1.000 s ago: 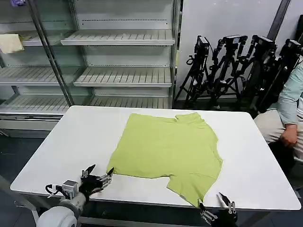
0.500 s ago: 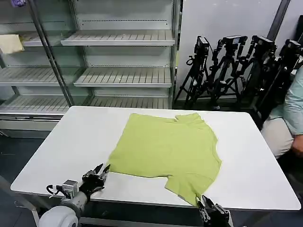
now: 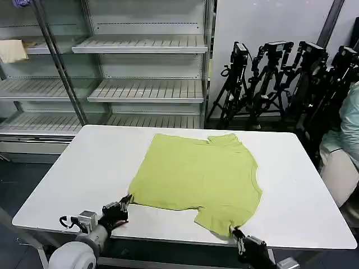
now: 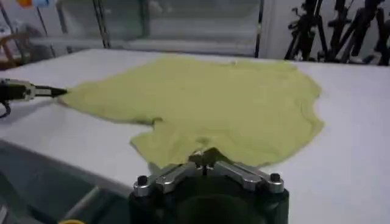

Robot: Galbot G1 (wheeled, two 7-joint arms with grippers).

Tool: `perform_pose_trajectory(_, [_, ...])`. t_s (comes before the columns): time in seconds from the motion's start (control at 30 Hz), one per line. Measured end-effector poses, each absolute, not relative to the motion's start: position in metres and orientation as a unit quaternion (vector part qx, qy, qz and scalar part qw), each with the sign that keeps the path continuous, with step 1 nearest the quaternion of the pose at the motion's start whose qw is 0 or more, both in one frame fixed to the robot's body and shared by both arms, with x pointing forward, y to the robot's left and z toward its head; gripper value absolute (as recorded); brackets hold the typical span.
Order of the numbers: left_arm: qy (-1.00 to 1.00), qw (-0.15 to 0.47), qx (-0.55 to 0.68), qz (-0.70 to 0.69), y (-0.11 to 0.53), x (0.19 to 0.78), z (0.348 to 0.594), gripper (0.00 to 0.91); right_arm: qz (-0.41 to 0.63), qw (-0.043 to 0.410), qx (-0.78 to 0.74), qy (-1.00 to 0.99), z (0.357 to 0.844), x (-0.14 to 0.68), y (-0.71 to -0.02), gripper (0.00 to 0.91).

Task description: Fold and organize the clothes.

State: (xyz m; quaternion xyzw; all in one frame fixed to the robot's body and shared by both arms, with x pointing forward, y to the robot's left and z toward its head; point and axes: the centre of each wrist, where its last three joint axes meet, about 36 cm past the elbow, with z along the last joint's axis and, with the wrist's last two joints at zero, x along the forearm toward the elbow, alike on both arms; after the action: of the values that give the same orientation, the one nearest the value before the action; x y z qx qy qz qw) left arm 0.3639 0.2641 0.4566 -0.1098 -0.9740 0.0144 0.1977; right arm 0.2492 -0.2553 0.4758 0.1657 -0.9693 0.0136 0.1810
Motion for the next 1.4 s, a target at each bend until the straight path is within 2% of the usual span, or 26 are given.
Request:
perform_pose_trajectory(0.47, [-0.979, 0.164, -0.117, 0.035, 0.254, 0.438, 0.469, 0.01, 0.034, 0.126, 0.131, -0.983, 0.482, 0.334, -0.273, 0.0])
perform_pose_trajectory(0.8, [-0.977, 0.176, -0.112, 0.04, 0.252, 0.477, 0.459, 0.02, 0.046, 0.118, 0.116, -0.985, 0.478, 0.393, -0.284, 0.0])
perform_pose_trajectory(0.83, [-0.977, 0.177, -0.111, 0.04, 0.252, 0.48, 0.458, 0.605, 0.047, 0.119, 0.115, -0.985, 0.477, 0.398, -0.285, 0.907])
perform_pose_trajectory(0.87, [-0.977, 0.179, -0.11, 0.04, 0.252, 0.484, 0.457, 0.907, 0.048, 0.121, 0.114, -0.985, 0.476, 0.402, -0.286, 0.907])
perform_pose_trajectory(1.17, [-0.977, 0.187, -0.095, 0.023, 0.259, 0.492, 0.448, 0.907, 0.055, 0.132, 0.105, -0.984, 0.47, 0.416, -0.292, 0.907])
perform_pose_trajectory(1.4, [-0.976, 0.187, -0.11, 0.008, 0.257, 0.468, 0.451, 0.907, 0.058, 0.142, 0.094, -0.984, 0.476, 0.396, -0.298, 0.907])
